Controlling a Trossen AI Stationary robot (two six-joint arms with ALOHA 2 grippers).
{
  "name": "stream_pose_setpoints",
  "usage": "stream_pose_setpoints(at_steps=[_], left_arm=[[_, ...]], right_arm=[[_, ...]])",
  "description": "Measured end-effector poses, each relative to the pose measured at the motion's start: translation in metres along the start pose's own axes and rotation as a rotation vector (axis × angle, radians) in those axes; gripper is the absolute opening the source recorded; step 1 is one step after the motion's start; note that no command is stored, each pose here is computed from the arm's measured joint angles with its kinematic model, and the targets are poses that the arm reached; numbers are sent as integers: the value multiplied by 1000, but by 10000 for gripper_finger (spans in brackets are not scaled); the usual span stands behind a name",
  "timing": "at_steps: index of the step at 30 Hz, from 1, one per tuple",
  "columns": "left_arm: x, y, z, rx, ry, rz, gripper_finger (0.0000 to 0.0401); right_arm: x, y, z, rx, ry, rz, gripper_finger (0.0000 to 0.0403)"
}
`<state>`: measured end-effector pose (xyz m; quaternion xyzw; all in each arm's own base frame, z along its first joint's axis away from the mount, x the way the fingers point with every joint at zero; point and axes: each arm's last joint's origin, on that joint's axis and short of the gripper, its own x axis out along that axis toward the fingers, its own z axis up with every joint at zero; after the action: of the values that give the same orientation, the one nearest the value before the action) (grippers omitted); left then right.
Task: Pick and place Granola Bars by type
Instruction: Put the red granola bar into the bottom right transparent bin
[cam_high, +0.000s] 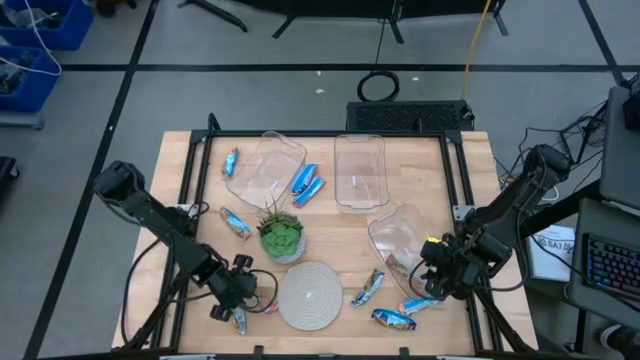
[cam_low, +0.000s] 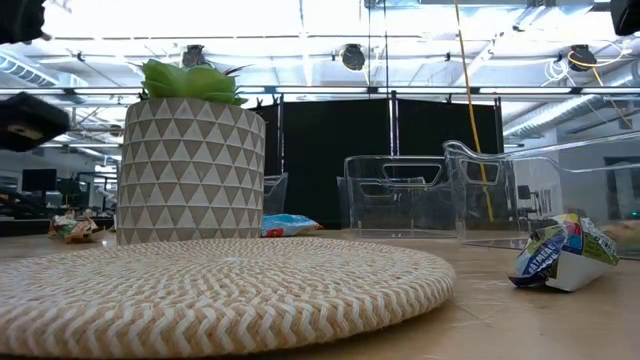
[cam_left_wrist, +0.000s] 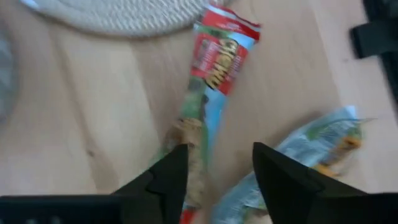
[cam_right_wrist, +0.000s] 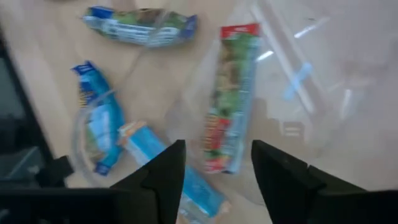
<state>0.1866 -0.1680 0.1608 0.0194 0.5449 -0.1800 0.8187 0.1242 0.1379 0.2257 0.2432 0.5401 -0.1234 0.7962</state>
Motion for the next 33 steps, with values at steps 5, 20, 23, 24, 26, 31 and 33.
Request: stream_pose_setpoints(at_steps=[5, 20, 23, 24, 26, 31, 33], left_arm=[[1, 6, 3, 86, -39, 93, 249], [28, 12, 2, 84, 39, 103, 133], [13, 19, 11, 25, -10, 96, 34], [7, 19, 15, -5, -32, 73, 25], [-5, 19, 22, -53, -54, 17, 26], [-58, 6, 58, -45, -221, -142, 15], [-80, 2, 71, -50, -273, -161, 15]], right_arm=[[0, 1, 0, 5, -2, 9, 186], [-6, 5, 3, 31, -23, 104, 158], [-12, 2, 7, 38, -69, 125, 150], [-15, 1, 9, 35, -99, 138, 148], [-23, 0, 16, 31, -192, 191, 143], [-55, -2, 40, 15, -534, 362, 139], [-71, -4, 49, -6, -667, 419, 141]])
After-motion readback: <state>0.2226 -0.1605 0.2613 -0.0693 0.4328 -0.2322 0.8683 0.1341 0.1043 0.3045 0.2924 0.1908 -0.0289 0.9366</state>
